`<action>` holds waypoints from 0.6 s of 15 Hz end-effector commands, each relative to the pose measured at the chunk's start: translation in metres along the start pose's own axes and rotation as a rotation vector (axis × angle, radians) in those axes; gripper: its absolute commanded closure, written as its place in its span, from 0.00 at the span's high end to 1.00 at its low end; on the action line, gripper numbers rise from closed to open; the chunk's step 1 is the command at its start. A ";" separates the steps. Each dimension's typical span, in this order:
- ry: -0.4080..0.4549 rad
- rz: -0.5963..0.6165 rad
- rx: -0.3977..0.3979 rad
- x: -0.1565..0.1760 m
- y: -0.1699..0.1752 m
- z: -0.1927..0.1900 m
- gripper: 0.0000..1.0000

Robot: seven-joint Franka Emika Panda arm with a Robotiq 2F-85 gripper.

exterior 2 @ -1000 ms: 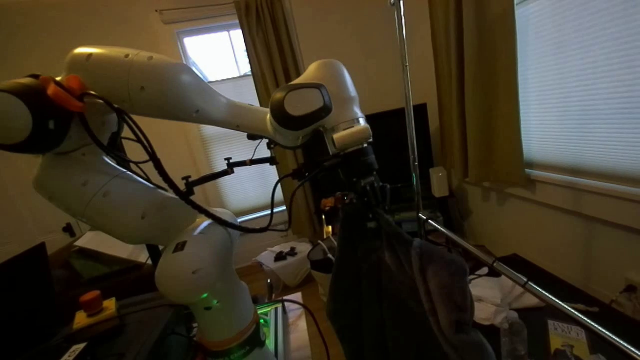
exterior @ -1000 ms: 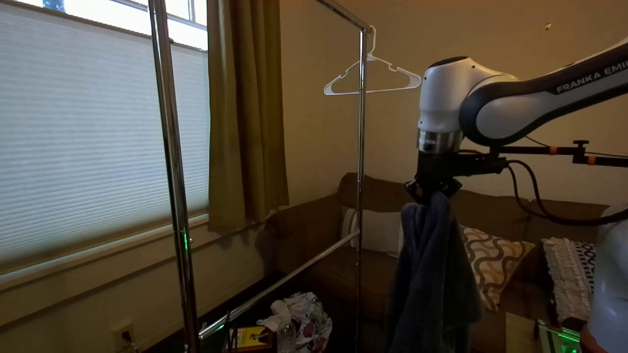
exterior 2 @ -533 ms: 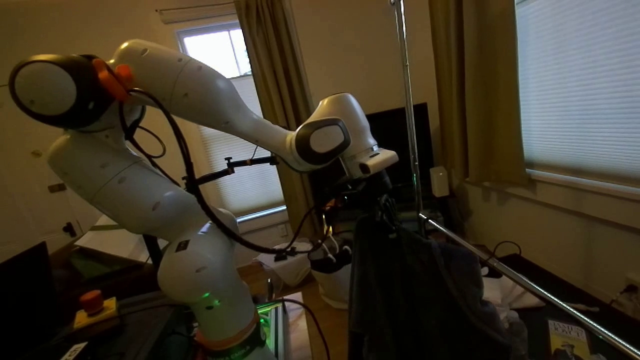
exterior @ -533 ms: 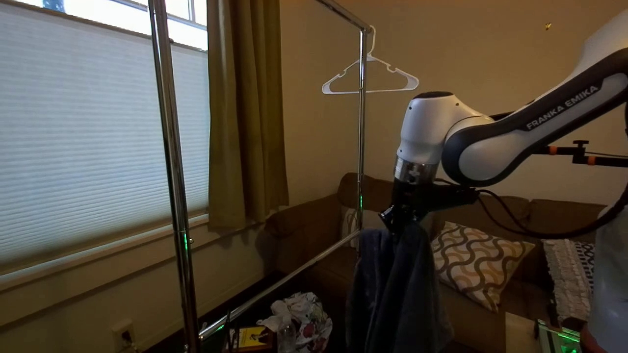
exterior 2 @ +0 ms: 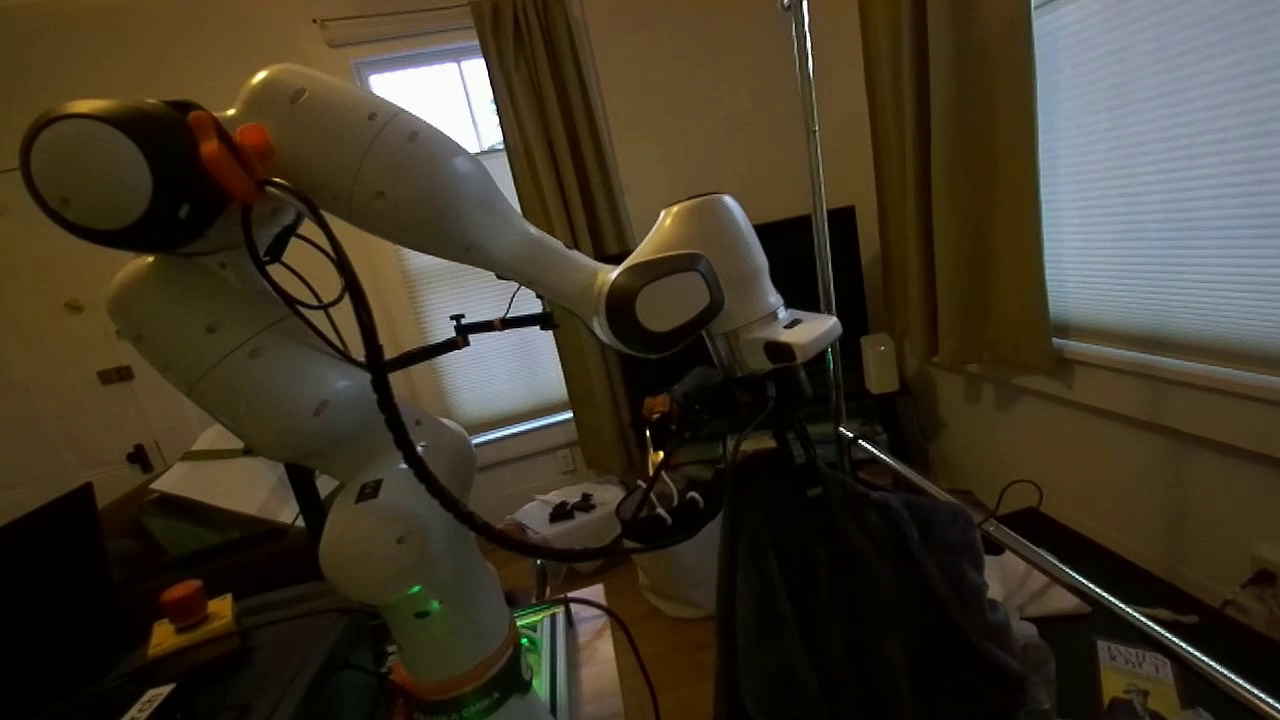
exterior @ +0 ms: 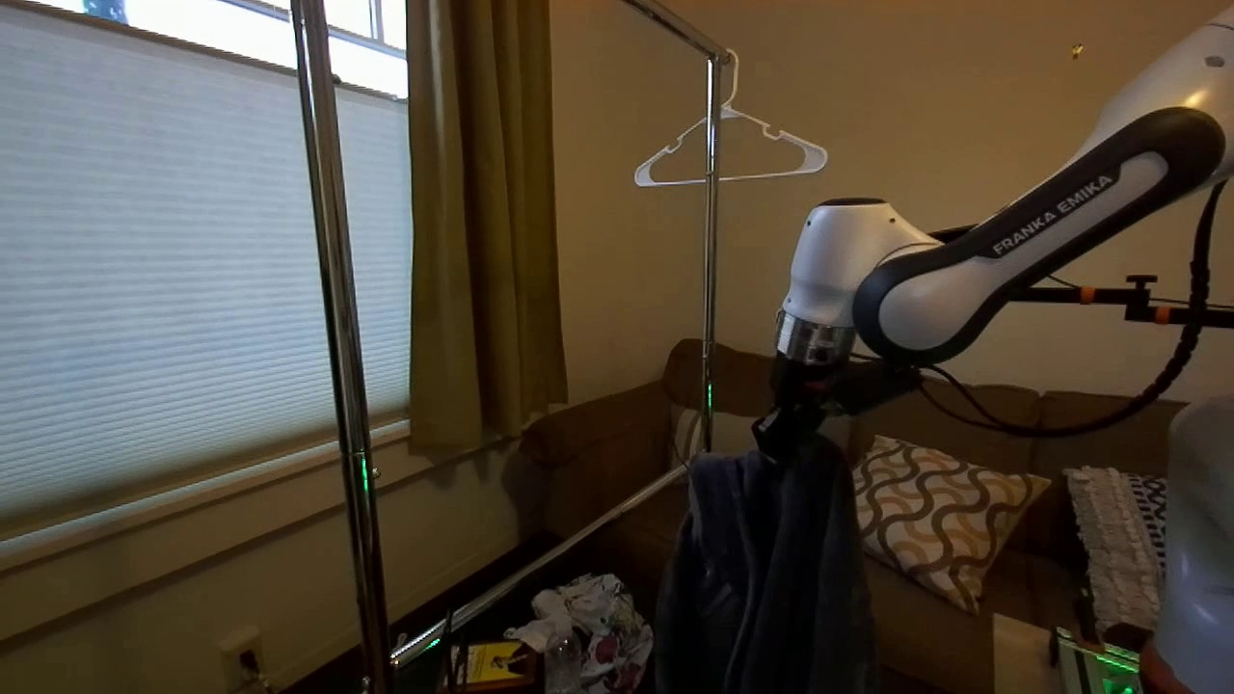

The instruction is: Remove the hanged bath robe from the top rail of the clothes hanging rack and hang it on the bottom rail of the rack

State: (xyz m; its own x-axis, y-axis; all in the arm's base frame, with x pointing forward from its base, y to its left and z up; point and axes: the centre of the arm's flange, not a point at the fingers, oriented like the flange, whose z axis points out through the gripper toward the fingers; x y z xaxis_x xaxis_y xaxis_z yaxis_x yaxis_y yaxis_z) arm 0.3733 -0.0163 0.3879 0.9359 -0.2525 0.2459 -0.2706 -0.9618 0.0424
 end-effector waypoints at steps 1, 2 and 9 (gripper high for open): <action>-0.010 0.022 -0.005 0.001 0.019 0.008 0.01; -0.015 0.051 -0.027 0.001 0.039 0.015 0.01; 0.006 0.254 -0.188 0.024 0.143 0.054 0.01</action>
State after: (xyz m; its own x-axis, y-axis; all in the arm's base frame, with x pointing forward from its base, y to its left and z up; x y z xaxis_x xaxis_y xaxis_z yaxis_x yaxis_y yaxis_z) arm 0.3571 -0.1472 0.3565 0.8326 -0.4936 0.2514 -0.5340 -0.8358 0.1278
